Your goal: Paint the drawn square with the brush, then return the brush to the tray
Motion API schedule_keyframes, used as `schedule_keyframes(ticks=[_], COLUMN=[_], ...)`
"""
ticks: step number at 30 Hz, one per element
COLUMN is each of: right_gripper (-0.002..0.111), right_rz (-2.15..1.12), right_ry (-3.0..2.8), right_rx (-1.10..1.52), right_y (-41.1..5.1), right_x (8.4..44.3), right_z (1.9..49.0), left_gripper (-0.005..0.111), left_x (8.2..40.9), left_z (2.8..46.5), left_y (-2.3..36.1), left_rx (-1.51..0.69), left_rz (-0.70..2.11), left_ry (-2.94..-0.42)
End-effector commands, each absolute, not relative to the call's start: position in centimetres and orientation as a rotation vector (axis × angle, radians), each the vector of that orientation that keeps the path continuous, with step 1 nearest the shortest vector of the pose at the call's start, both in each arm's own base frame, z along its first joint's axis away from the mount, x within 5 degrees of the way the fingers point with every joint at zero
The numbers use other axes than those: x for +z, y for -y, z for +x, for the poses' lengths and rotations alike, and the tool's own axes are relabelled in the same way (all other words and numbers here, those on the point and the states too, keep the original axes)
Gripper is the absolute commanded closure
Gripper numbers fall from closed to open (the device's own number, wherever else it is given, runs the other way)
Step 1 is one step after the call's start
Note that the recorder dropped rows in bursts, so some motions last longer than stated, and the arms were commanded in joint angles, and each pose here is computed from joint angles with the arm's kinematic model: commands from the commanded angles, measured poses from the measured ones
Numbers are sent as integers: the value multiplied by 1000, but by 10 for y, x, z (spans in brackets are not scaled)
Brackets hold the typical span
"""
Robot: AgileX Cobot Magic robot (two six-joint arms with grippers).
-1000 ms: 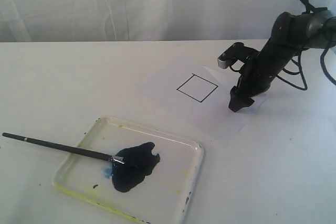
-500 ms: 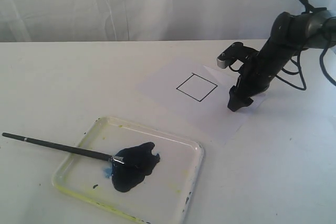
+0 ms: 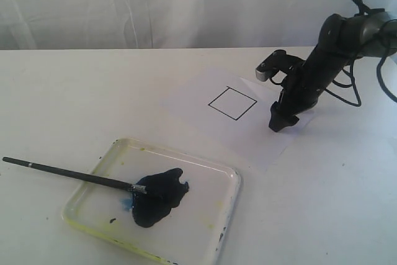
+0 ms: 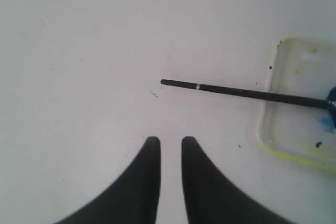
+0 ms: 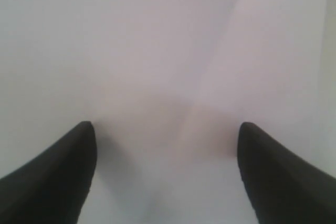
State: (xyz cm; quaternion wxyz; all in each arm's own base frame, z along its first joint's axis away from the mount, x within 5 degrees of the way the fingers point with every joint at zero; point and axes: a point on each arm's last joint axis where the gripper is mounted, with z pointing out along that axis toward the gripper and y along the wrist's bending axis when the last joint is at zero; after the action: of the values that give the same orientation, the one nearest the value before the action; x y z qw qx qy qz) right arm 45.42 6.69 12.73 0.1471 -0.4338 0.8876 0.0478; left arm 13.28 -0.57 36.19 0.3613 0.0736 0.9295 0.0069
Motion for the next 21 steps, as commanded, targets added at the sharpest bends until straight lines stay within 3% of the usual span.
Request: schedule_keyframes(ticks=[1,6,11,21], right_gripper=[38,38,38,38], right_rz=[-1333,-1334,-1334,-1332], right_ry=[-2599,-2600,-2600,-2600], right_rx=[124,126,126,128], right_y=[-63,-63,-63,-63], right_x=[108,108,108,108], right_z=[449,449,449,449], left_gripper=[64,61,46,43], left_x=[353,333,321,287], left_z=[188,238,273,312], left_y=[17,27,34,58], left_rx=[-51,-149,-292,-263], left_rz=[477,740,958,1633], left_ry=[-2513,-2583,-2703,-2304])
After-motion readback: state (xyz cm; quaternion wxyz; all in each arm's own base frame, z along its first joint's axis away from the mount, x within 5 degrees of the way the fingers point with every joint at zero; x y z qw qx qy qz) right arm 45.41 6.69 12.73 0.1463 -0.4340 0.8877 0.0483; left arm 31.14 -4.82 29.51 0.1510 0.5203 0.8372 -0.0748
